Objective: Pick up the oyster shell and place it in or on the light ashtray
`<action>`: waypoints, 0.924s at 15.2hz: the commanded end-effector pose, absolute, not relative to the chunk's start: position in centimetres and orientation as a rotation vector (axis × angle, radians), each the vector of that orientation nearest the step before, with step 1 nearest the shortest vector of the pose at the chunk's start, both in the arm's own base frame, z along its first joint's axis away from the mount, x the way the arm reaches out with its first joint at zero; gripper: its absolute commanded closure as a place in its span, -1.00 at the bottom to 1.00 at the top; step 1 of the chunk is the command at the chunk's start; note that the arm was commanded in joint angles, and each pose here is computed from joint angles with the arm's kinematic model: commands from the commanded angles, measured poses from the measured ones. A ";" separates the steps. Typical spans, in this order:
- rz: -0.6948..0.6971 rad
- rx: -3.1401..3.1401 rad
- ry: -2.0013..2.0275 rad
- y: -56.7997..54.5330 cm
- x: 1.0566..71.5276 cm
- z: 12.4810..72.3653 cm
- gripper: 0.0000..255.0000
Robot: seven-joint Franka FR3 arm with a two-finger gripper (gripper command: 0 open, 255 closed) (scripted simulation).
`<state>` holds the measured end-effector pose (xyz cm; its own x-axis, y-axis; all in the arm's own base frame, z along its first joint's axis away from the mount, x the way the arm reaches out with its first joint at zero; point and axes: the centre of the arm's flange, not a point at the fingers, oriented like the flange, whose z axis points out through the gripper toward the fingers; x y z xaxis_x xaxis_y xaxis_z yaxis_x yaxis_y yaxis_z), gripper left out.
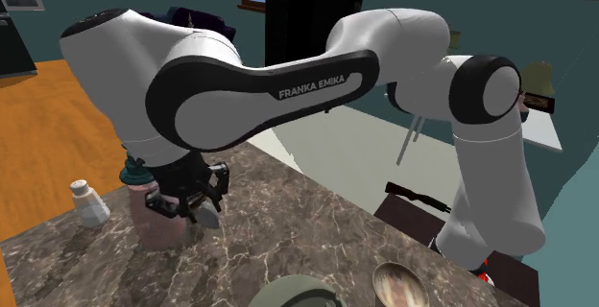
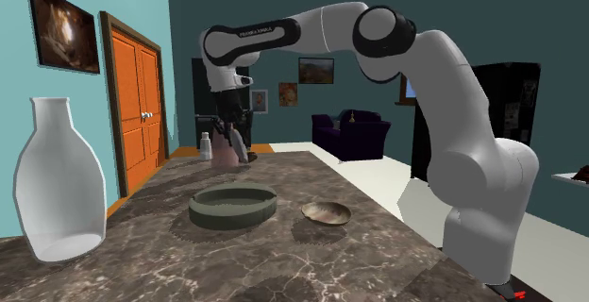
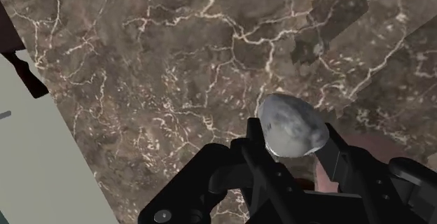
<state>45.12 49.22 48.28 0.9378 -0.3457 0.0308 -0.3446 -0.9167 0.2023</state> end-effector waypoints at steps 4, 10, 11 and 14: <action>-0.008 2.889 -0.520 49.4 38.9 48.5 1.00; -0.008 2.889 -0.520 49.5 31.0 48.4 1.00; -0.008 2.889 -0.520 49.5 29.7 48.4 1.00; -0.008 2.889 -0.520 49.6 25.7 48.3 1.00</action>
<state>27.18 49.35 48.49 0.9384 -0.3443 0.0310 -0.3432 -0.9173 0.2021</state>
